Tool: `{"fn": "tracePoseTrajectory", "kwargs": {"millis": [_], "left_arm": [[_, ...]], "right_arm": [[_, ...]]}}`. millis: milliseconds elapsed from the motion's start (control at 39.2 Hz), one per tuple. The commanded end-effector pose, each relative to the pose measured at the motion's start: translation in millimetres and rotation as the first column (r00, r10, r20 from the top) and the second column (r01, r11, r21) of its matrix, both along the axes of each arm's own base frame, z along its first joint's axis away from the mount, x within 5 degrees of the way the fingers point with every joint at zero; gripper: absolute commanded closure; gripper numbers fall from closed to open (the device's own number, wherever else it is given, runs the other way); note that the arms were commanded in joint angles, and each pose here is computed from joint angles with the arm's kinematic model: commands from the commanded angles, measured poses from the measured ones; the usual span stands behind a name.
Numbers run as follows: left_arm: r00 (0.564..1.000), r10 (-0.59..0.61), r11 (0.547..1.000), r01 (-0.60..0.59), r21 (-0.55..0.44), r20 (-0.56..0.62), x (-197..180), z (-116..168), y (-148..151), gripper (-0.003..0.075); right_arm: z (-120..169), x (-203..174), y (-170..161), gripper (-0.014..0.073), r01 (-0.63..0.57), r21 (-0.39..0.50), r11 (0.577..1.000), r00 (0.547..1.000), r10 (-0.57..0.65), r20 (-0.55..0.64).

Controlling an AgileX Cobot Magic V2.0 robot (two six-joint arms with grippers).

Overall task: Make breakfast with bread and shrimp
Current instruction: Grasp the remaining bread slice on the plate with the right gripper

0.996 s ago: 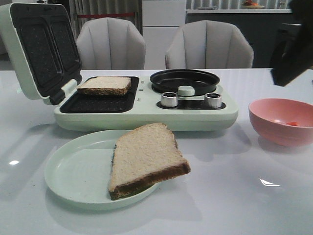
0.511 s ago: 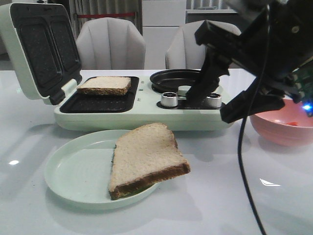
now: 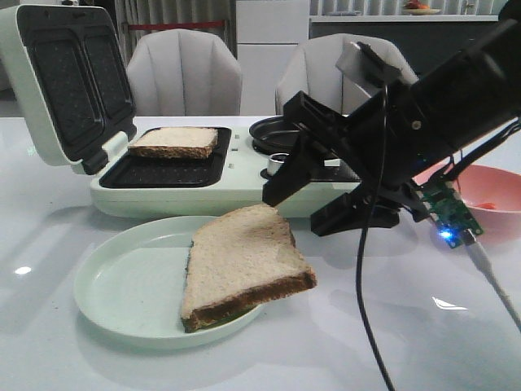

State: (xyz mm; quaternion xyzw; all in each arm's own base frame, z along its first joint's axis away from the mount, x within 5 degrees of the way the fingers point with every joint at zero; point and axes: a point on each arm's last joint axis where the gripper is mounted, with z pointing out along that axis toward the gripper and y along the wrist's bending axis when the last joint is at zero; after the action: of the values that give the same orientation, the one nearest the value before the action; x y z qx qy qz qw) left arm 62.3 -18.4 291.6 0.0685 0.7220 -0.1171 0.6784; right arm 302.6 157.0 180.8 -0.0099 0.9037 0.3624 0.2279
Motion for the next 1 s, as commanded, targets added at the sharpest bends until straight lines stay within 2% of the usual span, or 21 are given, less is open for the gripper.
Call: {"fn": "tracePoseTrajectory", "kwargs": {"millis": [0,255,587,664,894,971], "left_arm": [[0.995,0.016,0.999,-0.012,-0.04,0.094,0,16,1,0.0116],[0.995,0.016,0.999,-0.012,-0.04,0.094,0,16,1,0.0116],[0.995,0.016,0.999,-0.012,-0.04,0.094,0,16,1,0.0116],[0.995,0.016,0.999,-0.012,-0.04,0.094,0,16,1,0.0116],[0.995,0.016,0.999,-0.012,-0.04,0.094,0,16,1,0.0116],[0.995,0.016,0.999,-0.012,-0.04,0.094,0,16,1,0.0116]], "right_arm": [[18,9,7,0.0091,-0.009,0.068,0.998,0.998,0.005,0.062],[4,24,13,0.0091,-0.015,0.062,0.998,0.999,0.012,0.035],[-3,27,21,0.011,-0.077,0.112,0.991,0.997,0.078,0.0],[-3,26,21,0.0148,-0.085,0.117,0.989,0.996,0.086,-0.001],[-3,25,22,0.0378,-0.103,0.115,0.988,0.995,0.104,-0.001],[-2,25,22,0.041,-0.104,0.114,0.988,0.995,0.104,0.003]]}}
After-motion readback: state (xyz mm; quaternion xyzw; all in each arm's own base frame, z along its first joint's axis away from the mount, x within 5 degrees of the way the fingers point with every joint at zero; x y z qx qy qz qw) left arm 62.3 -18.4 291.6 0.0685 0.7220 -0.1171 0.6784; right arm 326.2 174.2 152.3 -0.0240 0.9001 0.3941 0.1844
